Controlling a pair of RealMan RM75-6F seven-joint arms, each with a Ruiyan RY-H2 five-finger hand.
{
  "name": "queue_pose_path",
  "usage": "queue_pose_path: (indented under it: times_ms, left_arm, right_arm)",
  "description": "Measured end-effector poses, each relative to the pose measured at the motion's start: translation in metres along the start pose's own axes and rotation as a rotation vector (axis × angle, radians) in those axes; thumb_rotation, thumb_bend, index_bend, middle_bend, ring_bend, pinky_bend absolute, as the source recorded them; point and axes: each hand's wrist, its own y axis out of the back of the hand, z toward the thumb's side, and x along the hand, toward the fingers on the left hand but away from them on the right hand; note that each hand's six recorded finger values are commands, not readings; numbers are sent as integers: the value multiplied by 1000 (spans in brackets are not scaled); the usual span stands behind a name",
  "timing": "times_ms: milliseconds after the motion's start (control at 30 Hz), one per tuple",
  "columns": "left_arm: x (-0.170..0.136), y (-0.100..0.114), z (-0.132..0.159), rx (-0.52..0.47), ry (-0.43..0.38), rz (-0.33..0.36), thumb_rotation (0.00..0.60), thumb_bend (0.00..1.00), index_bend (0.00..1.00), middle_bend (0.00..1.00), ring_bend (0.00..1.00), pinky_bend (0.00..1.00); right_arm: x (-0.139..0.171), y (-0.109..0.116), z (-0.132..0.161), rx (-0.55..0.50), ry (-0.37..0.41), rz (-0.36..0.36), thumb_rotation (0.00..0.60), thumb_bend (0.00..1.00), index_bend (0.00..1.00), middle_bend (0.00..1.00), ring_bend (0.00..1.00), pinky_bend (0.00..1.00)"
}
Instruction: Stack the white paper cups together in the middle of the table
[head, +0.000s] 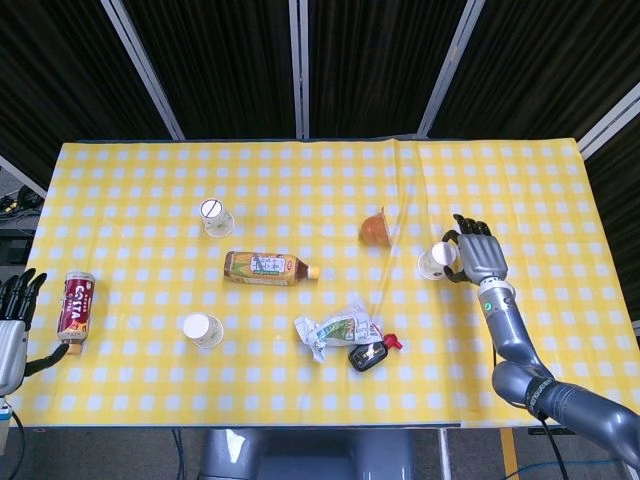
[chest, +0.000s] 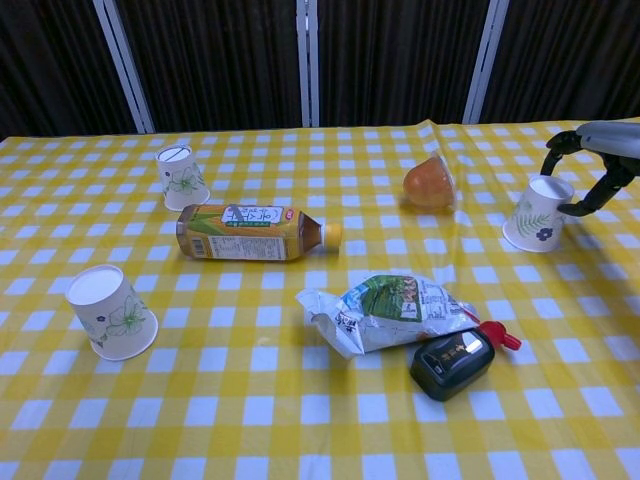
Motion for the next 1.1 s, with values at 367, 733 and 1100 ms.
queue_pose_path:
  times_ms: [367,733,1100]
  left_arm:
    - [-1,2,-1,-5,2,5,600,38,0,0,0,0]
    - [0,4,-1,-15,0,5,600,38,0,0,0,0]
    - [2,7,-6,-43,3,1,600,38,0,0,0,0]
  right_arm:
    - [9,15,21,-23,56,-61,600,246,468,97,0,131]
    - [43,51,88,-57,220,-115,600,246,473,97,0,141]
    - [48,51,174,-55,324,-109,600,246,475,97,0,148]
